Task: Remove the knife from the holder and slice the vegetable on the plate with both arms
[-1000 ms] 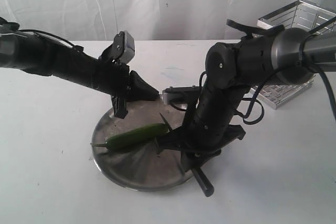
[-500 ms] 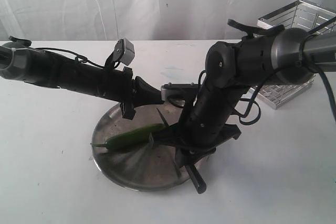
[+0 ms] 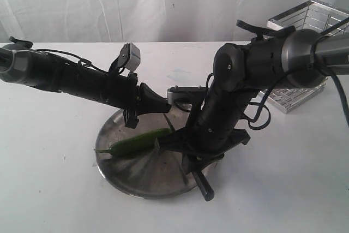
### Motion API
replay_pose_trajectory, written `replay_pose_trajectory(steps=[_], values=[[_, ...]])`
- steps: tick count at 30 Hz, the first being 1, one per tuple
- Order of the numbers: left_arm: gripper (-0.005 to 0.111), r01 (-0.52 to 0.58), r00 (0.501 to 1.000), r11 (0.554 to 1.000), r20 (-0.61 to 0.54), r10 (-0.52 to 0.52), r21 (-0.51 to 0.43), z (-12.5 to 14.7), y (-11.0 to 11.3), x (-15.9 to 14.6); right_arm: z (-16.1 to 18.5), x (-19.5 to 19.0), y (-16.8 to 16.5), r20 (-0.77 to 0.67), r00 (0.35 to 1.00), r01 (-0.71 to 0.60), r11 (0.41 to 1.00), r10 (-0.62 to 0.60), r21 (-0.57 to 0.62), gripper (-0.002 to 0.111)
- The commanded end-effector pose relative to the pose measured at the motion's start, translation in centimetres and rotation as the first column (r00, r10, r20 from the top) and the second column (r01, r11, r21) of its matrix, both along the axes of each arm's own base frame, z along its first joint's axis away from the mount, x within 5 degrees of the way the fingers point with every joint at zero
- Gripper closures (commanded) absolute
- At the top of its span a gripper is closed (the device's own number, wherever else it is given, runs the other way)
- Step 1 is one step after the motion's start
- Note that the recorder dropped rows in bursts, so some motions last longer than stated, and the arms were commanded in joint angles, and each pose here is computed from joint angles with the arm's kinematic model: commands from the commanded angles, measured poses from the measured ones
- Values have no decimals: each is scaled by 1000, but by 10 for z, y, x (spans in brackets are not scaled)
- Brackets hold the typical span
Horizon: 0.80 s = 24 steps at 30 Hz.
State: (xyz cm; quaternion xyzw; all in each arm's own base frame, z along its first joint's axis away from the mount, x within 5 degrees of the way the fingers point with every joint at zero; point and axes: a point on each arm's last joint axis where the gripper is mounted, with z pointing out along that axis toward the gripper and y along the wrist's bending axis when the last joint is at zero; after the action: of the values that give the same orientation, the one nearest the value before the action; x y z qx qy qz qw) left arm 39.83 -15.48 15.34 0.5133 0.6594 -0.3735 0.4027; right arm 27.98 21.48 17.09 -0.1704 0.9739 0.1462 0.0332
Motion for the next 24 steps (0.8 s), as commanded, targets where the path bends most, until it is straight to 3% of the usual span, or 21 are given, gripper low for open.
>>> replay_pose_trajectory(steps=[1, 12, 17, 24], values=[[106, 0, 1000, 1000, -23, 1, 18, -3, 2, -2, 0, -1, 1, 5, 1000, -14, 1000, 14, 1, 108], [106, -29, 999, 999, -34, 28, -28, 1, -6, -1, 0, -1, 1, 5, 1000, -14, 1000, 14, 1, 108], [106, -88, 996, 994, -20, 89, 60, -9, -18, 1, 0, -1, 1, 5, 1000, -14, 1000, 14, 1, 108], [106, -94, 993, 992, -68, 100, 80, -30, -18, 2, 0, -1, 1, 5, 1000, -14, 1000, 14, 1, 108]])
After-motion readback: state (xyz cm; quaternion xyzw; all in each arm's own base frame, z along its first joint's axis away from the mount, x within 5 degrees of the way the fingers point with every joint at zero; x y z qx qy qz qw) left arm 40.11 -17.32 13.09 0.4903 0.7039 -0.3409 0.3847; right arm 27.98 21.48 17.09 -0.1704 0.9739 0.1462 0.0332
